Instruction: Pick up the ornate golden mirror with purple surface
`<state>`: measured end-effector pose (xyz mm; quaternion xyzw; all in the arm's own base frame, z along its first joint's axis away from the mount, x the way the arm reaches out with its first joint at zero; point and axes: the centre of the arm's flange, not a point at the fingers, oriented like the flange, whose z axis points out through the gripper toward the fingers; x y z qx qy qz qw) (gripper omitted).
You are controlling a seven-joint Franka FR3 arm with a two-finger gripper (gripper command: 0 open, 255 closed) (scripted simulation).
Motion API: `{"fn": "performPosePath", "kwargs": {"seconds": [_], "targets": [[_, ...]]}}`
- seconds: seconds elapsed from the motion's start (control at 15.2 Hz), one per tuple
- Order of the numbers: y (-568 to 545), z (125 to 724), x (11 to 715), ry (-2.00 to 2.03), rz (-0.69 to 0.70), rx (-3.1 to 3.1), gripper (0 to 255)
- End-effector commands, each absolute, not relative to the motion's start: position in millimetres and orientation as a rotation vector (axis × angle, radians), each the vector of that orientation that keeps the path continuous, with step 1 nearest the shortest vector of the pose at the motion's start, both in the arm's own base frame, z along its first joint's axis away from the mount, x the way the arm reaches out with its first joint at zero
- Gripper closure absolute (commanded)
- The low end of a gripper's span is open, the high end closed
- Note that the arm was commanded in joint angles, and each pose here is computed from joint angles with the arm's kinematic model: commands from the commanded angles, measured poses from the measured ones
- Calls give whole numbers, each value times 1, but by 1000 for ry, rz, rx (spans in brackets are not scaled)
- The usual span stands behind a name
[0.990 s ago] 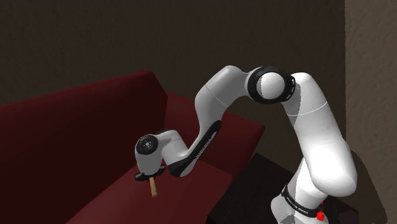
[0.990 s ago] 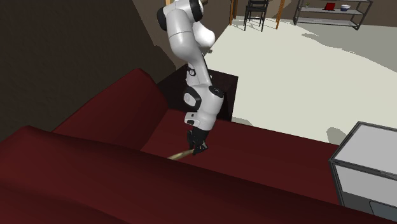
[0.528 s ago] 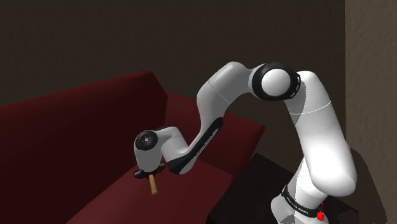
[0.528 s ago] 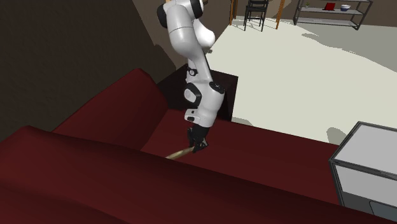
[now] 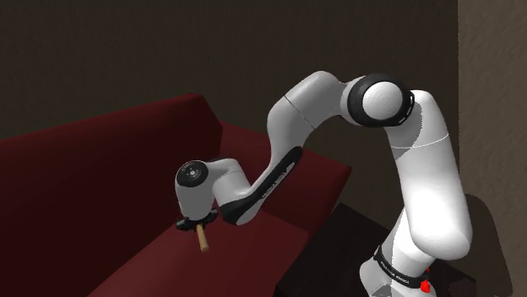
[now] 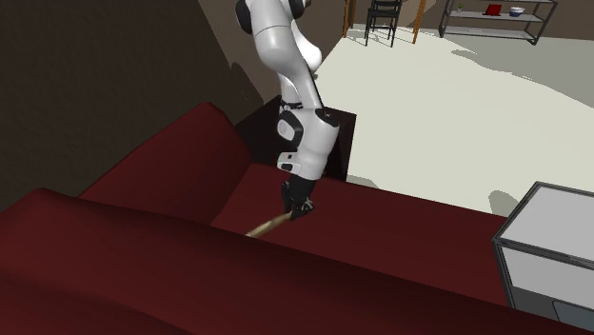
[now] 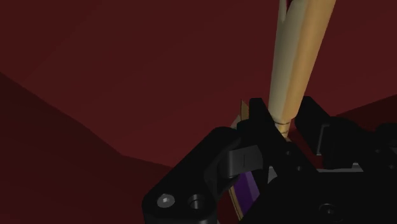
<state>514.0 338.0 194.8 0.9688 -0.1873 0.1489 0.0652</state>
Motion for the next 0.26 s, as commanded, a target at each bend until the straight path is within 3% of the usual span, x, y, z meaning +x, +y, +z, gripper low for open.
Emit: {"fn": "performPosePath", "kwargs": {"seconds": [0.0,0.2], "targets": [[333,209,517,-577,462,2917,255],[333,215,517,-577,462,2917,255]]}}
